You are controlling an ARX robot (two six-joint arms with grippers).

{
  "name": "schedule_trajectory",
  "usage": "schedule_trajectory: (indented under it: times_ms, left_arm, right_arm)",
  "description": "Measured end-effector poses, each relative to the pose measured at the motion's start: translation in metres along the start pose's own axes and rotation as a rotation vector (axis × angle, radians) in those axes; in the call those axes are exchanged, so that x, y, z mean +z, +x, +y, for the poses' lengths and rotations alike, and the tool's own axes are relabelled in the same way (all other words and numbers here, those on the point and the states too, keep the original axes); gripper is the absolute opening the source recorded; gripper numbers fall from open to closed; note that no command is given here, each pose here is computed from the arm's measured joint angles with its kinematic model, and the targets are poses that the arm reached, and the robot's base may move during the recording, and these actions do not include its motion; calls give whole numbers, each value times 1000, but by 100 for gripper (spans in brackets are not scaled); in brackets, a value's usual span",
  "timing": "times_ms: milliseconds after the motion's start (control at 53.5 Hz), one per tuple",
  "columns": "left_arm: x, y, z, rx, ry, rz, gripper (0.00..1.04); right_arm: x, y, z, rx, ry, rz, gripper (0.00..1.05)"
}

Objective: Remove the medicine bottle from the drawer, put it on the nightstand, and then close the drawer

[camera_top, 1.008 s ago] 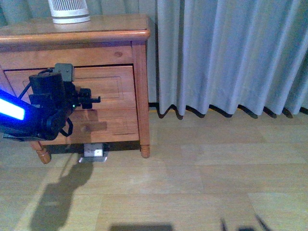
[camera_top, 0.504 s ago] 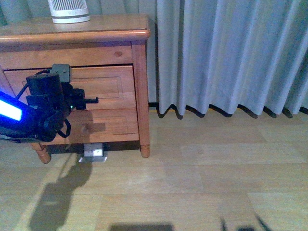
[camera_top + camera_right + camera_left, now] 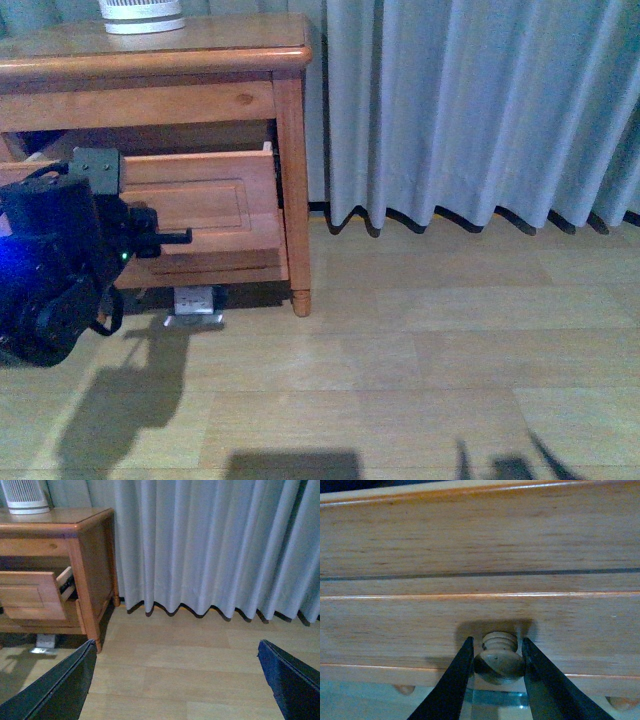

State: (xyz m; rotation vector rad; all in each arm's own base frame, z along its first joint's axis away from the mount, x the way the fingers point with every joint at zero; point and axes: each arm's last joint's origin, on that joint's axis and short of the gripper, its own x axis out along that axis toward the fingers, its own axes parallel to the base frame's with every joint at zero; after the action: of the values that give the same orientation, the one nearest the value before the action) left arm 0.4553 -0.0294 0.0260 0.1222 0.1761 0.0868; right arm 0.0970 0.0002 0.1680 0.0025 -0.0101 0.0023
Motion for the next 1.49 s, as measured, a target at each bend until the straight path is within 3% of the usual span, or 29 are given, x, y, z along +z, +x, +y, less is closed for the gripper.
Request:
schedule_trajectory:
  times_ms: [224,392,691,896,1139,1214,1345,1494]
  left_arm:
    - [-11,-59,3,-4,30,64,25]
    - [-13,-72,4,5,33,101,25]
    - [-10,-90,8,-24,44,162,67]
    - [53,-114,31,9,47,109,99]
    - [157,-187,61,35,40,-16,98]
    - [180,-217,67,45,26,-60,98]
    - [195,-276,68,81,9,-131,98]
    - [186,-328,62,95,-41,-142,98]
  right_arm:
    - [0,0,0,0,0,0,98]
    - [0,0,0,0,0,0,98]
    - [0,0,0,0,0,0,98]
    - [0,0,0,0,0,0,98]
    - [0,0,0,0,0,0,98]
    - [0,0,0,0,0,0,98]
    - [0,0,0,0,0,0,98]
    - [0,0,0,0,0,0,98]
